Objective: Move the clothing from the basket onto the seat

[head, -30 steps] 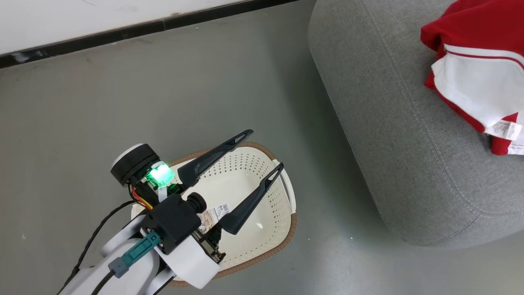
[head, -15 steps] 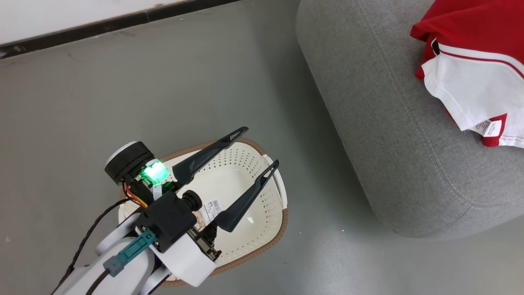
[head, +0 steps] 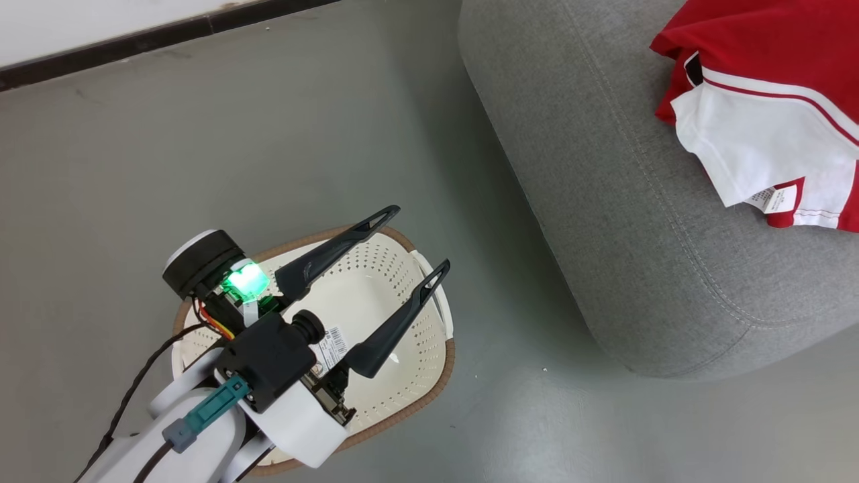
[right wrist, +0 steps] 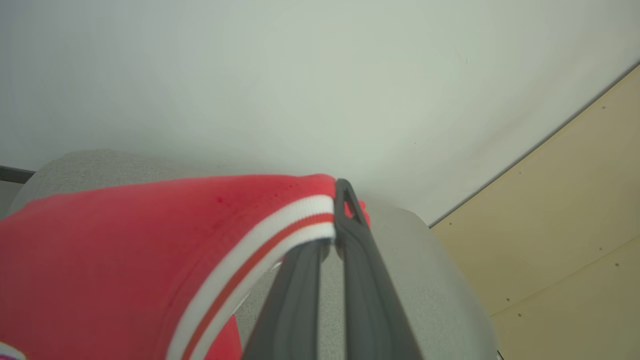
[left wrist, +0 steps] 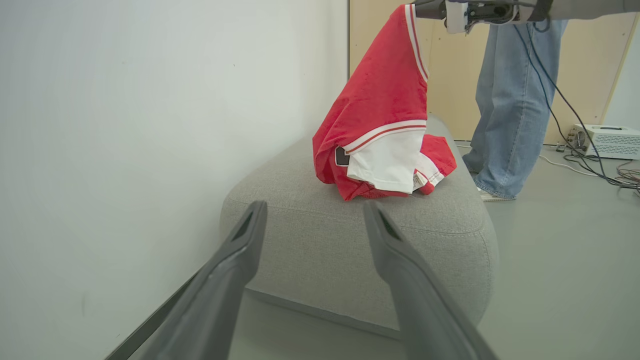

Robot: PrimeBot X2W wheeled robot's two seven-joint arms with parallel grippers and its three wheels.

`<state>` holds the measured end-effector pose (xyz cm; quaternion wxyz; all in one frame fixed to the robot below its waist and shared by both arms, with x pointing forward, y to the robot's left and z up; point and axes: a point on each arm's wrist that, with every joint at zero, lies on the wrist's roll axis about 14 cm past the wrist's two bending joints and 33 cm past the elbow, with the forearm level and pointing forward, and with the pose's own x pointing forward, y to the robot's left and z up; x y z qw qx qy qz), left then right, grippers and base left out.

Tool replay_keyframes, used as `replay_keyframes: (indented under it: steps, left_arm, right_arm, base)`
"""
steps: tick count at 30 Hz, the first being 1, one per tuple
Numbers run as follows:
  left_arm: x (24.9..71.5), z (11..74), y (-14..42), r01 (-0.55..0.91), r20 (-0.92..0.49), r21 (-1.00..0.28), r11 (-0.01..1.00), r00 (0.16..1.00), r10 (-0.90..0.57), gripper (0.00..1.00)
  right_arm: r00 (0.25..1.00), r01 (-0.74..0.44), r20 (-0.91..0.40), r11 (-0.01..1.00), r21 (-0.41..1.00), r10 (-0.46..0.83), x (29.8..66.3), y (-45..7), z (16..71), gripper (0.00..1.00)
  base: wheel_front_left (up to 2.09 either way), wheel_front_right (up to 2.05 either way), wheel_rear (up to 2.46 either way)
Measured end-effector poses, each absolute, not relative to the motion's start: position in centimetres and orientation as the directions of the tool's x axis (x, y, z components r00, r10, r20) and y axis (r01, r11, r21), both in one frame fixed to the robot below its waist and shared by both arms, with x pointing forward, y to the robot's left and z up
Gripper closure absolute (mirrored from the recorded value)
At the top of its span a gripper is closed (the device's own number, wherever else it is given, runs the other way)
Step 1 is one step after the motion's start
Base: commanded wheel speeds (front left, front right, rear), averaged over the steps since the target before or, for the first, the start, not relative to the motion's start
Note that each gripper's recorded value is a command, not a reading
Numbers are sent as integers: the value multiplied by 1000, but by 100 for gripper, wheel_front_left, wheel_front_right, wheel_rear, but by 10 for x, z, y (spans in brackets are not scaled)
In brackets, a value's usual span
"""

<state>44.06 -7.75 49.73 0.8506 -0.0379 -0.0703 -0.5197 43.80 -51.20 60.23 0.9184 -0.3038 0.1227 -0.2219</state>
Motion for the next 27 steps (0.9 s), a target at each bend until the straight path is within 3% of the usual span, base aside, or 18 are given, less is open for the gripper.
replay_keyframes:
  steps: [27]
  left_arm:
    - [444, 495, -85, 893, 167, -4, 449, 444, -880, 0]
  right_arm:
    - [795, 345, -173, 669, -658, -581, 398, -542, 580, 100]
  base:
    - [0, 0, 0]
